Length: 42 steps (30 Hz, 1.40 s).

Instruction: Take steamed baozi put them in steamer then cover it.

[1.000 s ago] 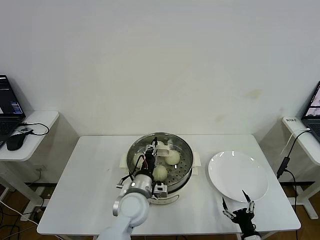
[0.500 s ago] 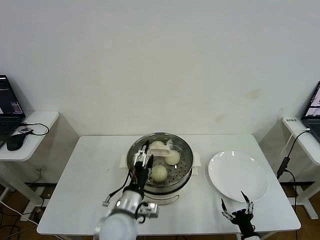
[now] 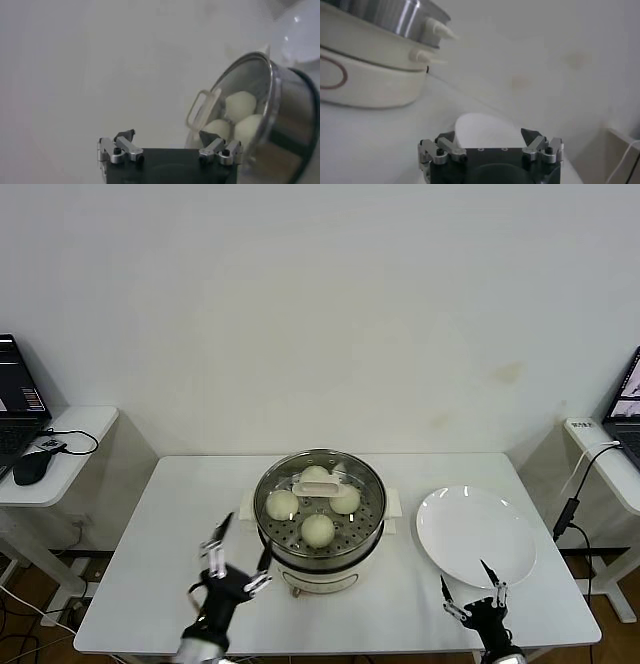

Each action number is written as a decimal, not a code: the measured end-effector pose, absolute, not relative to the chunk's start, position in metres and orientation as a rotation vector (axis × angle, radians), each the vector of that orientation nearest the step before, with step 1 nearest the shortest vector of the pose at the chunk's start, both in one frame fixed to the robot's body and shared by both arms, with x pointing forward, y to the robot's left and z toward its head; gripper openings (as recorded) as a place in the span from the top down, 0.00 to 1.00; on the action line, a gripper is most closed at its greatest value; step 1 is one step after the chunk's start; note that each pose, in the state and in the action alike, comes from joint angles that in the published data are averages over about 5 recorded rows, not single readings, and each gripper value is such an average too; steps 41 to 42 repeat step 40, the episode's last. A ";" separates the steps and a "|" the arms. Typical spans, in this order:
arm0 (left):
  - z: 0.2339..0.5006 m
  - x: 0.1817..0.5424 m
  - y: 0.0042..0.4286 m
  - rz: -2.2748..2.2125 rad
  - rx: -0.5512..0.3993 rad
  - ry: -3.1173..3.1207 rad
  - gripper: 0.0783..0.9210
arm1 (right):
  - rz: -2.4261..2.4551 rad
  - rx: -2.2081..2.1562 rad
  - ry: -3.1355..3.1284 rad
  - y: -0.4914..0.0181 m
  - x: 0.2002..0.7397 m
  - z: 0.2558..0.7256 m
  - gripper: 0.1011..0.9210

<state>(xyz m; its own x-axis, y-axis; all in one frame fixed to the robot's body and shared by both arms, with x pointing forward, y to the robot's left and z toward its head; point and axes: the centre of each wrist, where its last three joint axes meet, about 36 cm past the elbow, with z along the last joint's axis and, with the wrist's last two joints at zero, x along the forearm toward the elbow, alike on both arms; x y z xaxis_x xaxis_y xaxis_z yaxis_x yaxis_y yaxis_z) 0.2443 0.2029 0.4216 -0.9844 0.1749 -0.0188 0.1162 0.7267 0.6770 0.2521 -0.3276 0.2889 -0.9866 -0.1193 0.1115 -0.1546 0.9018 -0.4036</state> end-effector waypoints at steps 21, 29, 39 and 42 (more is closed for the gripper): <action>0.360 0.178 0.252 0.087 -0.149 3.252 0.12 | 0.412 0.380 -2.913 -0.318 0.238 0.303 0.12; 0.353 0.170 0.260 0.030 -0.251 3.266 0.12 | 0.368 0.409 -2.898 -0.311 0.235 0.307 0.12; 0.350 0.166 0.266 0.027 -0.301 3.285 0.12 | 0.310 0.391 -2.897 -0.298 0.238 0.310 0.12; 0.350 0.166 0.266 0.028 -0.301 3.287 0.12 | 0.307 0.389 -2.896 -0.297 0.238 0.310 0.12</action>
